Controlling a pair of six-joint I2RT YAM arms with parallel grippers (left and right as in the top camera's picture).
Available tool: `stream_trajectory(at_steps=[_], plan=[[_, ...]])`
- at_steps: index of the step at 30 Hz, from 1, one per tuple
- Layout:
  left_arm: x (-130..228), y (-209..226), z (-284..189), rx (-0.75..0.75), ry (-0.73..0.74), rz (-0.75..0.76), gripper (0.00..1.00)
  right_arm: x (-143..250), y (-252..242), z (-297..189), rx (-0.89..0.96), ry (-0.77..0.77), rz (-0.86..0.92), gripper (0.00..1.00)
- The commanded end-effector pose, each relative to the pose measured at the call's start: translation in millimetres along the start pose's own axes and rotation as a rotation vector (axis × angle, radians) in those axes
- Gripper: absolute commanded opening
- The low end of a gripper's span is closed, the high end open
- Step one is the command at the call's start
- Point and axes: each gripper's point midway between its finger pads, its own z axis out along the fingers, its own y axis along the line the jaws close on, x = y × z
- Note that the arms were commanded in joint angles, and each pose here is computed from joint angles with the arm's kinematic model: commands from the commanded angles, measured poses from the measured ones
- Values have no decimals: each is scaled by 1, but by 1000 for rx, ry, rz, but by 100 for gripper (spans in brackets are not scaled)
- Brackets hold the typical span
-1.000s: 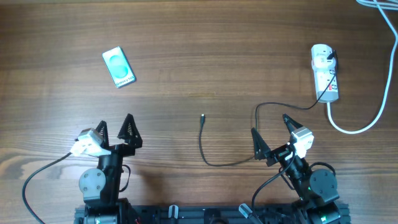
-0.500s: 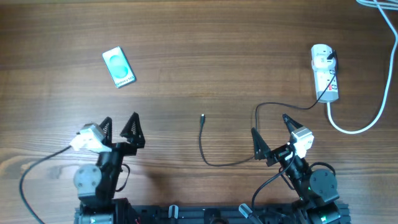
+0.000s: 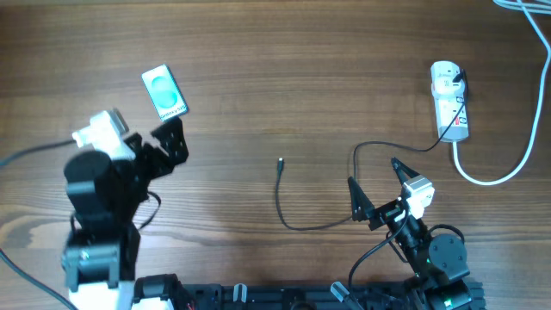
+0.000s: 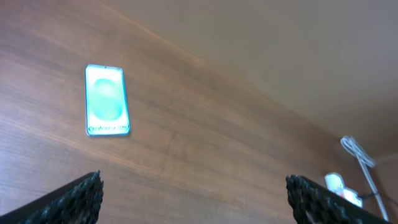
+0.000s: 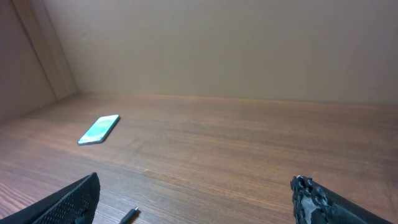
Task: Plug charger to phone and switch on socket
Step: 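Move the left gripper over the Galaxy S25 phone and lower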
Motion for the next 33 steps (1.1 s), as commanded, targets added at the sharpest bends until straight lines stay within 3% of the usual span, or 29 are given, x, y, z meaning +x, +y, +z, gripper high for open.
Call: stream_trajectory(at_steps=[1, 8, 16, 33], plan=[[-30, -3, -3, -74, 8, 41, 100, -3, 2, -1, -10, -14, 10, 100], [-50, 4, -13, -212, 75, 164, 100, -3, 2, -1, -10, -14, 10, 100], [-43, 7, -16, -219, 137, 343, 100, -3, 2, -1, -10, -14, 10, 100], [-40, 9, -17, -223, 151, 340, 100, -3, 2, -1, -10, -14, 10, 100]])
